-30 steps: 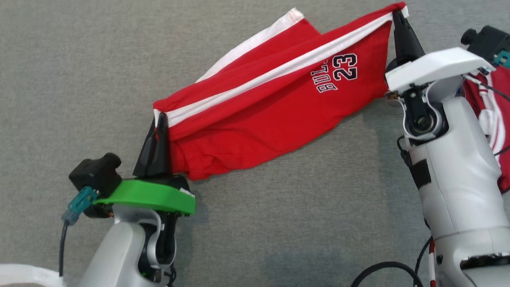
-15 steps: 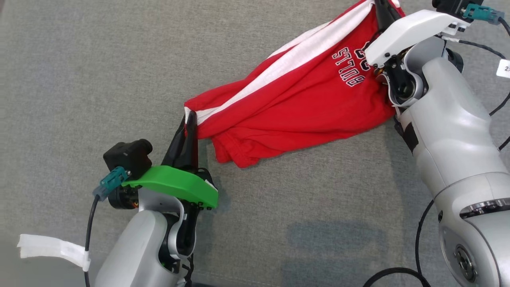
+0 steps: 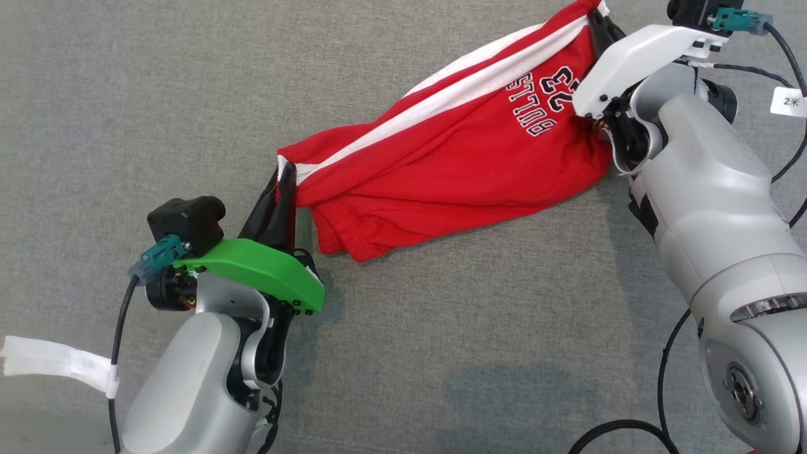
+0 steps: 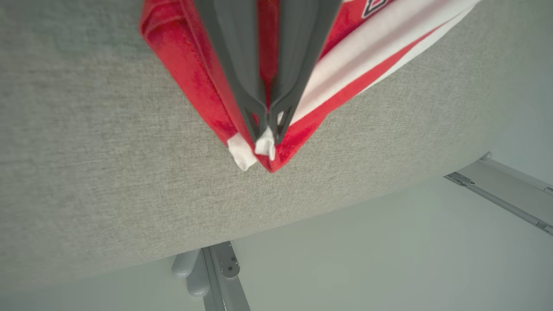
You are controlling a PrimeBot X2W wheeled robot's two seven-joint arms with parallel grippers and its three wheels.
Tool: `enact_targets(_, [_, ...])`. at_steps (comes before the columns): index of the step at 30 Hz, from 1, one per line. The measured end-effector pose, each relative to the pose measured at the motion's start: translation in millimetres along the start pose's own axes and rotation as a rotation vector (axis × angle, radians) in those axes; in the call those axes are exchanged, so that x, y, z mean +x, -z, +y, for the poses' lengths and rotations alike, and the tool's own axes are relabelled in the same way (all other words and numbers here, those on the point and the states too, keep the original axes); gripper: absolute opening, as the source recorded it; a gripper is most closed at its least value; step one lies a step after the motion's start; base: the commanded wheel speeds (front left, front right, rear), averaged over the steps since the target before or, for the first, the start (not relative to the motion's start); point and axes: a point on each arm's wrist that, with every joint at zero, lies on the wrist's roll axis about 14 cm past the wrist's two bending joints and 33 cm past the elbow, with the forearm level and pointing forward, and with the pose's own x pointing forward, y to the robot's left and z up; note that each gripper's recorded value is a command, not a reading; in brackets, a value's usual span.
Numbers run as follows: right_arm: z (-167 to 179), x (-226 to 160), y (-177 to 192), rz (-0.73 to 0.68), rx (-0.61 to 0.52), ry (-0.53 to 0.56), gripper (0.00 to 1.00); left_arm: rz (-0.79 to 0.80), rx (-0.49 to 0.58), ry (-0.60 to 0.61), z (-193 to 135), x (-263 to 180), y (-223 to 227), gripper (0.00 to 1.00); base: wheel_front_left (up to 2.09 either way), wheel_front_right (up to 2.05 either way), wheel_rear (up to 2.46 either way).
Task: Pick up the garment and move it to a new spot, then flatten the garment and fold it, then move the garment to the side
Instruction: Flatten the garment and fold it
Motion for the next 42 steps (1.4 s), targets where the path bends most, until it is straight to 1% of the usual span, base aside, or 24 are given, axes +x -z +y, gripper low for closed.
enact_targets(6, [-20.3,-10.0,-17.1,-0.016,-0.067,0.048,0.0,0.014,0.018,0.037,-10.0,5.6,-2.4,0.0,0.0,0.0,0.0])
enact_targets(10, [-21.0,-13.2,-18.4,-0.005,-0.105,0.051,0.0,0.023,0.025,0.039,-10.6,8.7,-3.3,0.0,0.0,0.0,0.0])
enact_targets(11, [-19.6,-13.8,-18.3,-0.002,-0.122,0.048,0.51,0.029,0.027,0.04,-10.8,8.9,-2.6,0.17,0.0,0.0,0.0])
enact_targets(12, [-17.5,-14.3,-18.1,0.0,-0.138,0.043,1.0,0.033,0.029,0.04,-11.0,9.1,-2.4,0.47,0.0,0.0,0.0])
enact_targets(13, [-15.0,-14.8,-17.8,0.003,-0.146,0.038,1.0,0.035,0.032,0.039,-10.8,9.4,-2.9,0.95,0.0,0.0,0.0])
enact_targets(14, [-12.2,-15.6,-17.2,0.006,-0.157,0.032,1.0,0.036,0.033,0.037,-10.2,9.3,-3.4,1.0,0.0,0.0,0.0])
enact_targets(19, [0.4,-25.7,-11.1,0.032,-0.268,-0.004,1.0,0.006,0.047,0.026,-8.4,0.8,-15.5,1.0,0.0,0.0,0.0])
enact_targets(21, [10.0,-31.3,-11.3,0.035,-0.314,-0.03,1.0,-0.023,0.043,0.011,-4.8,-10.1,-21.6,1.0,0.0,0.0,0.0])
enact_targets(25, [27.1,-45.8,-15.4,0.029,-0.356,-0.074,1.0,-0.062,0.05,-0.022,4.1,-42.1,-26.1,1.0,0.0,0.0,0.0])
enact_targets(27, [22.1,-55.0,-25.4,0.017,-0.369,-0.067,1.0,-0.087,0.058,-0.024,3.2,-59.2,-27.9,1.0,0.0,0.0,0.0])
enact_targets(30, [1.6,-71.3,-37.6,0.029,-0.428,-0.032,1.0,-0.141,0.091,-0.017,-3.0,-82.0,-31.9,1.0,0.0,0.0,0.0])
enact_targets(32, [-9.4,-82.4,-36.1,0.059,-0.461,-0.016,1.0,-0.204,0.148,-0.001,-8.0,-96.0,-38.0,1.0,0.0,0.0,0.0])
enact_targets(33, [-13.4,-87.2,-34.6,0.075,-0.474,-0.012,1.0,-0.228,0.159,-0.005,-8.0,-101.6,-40.0,1.0,0.0,0.0,0.0])
enact_targets(35, [-18.7,-93.8,-31.4,0.111,-0.499,-0.008,1.0,-0.273,0.224,-0.001,-7.6,-113.4,-40.7,1.0,0.0,0.0,0.0])
enact_targets(38, [-25.2,-98.8,-24.0,0.168,-0.514,-0.005,1.0,-0.292,0.247,-0.031,0.3,-123.2,-38.3,1.0,0.0,0.0,0.0])
enact_targets(42, [-38.6,-95.9,-23.4,0.217,-0.53,0.016,1.0,-0.308,0.231,-0.029,-0.7,-121.6,-38.2,1.0,0.0,0.0,0.0])
